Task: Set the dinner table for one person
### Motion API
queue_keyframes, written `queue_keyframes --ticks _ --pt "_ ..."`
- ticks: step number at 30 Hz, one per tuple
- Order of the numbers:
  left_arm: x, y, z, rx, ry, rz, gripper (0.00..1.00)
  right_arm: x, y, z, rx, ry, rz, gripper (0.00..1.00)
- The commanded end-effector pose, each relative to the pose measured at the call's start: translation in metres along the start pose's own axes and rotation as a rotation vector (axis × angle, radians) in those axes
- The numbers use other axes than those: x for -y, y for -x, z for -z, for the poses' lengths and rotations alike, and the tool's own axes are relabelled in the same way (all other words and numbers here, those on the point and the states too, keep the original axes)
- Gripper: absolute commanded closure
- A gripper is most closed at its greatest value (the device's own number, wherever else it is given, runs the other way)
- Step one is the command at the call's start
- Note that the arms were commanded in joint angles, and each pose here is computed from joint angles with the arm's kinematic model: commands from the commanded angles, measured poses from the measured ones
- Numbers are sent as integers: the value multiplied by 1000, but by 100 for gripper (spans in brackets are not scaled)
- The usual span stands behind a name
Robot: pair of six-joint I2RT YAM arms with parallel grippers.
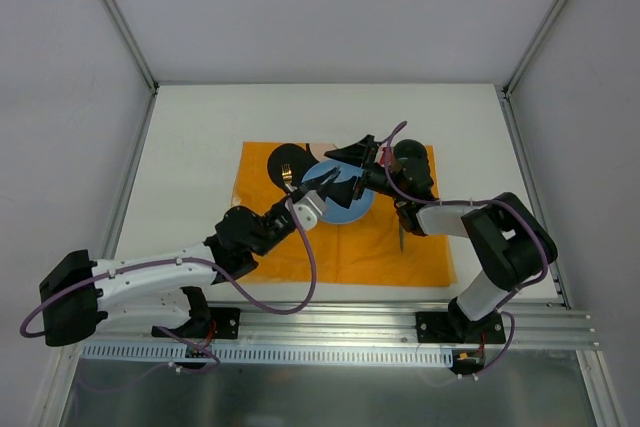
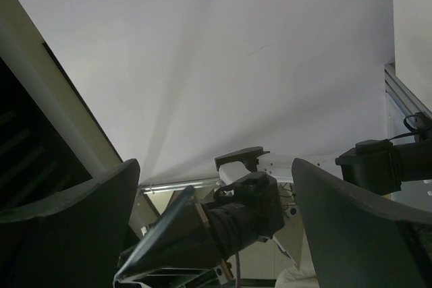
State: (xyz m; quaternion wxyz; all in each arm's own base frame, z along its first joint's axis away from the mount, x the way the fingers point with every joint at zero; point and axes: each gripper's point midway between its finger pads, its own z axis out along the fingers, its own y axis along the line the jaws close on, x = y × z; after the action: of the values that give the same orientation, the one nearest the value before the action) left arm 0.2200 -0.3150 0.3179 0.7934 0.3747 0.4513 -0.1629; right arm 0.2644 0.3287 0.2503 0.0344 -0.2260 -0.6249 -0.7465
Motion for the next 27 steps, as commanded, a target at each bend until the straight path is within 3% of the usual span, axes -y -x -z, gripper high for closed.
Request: queue_keyframes --ticks 1,6,9,10,11,12,13,14,15,16,18,19,22,27 --pt "-19 21 2 -22 43 150 100 -39 -32 6 -93 146 205 1" --pt "-41 35 13 -123 66 355 100 -14 -19 16 -39 53 272 1" --pt "-54 39 20 -196 40 527 100 11 -7 31 19 -64 378 1" --pt "-55 38 22 -229 36 585 100 34 3 38 58 -178 338 1" --pt "-53 38 23 -255 2 618 100 29 -1 44 63 -203 513 1" --pt "-58 28 26 -329 26 686 100 36 3 50 86 -277 575 1" --pt "-57 25 25 -357 14 721 100 79 21 77 195 -547 515 0" --pt "-46 23 27 -393 -58 758 100 50 17 85 255 -595 687 0" --pt "-48 14 23 -436 -51 807 100 61 19 103 253 -751 909 0" --pt "-41 7 25 -479 -80 839 100 66 36 132 362 -917 975 4" --pt "-26 -1 24 -529 -184 975 100 58 35 147 360 -918 1091 8" --pt "-20 -1 23 -543 -238 1038 100 58 32 149 334 -895 1094 20" --pt "7 -3 24 -601 -437 1249 100 58 29 157 305 -877 1181 30" --pt "26 -22 31 -683 -498 1372 100 60 24 166 293 -867 1244 31"
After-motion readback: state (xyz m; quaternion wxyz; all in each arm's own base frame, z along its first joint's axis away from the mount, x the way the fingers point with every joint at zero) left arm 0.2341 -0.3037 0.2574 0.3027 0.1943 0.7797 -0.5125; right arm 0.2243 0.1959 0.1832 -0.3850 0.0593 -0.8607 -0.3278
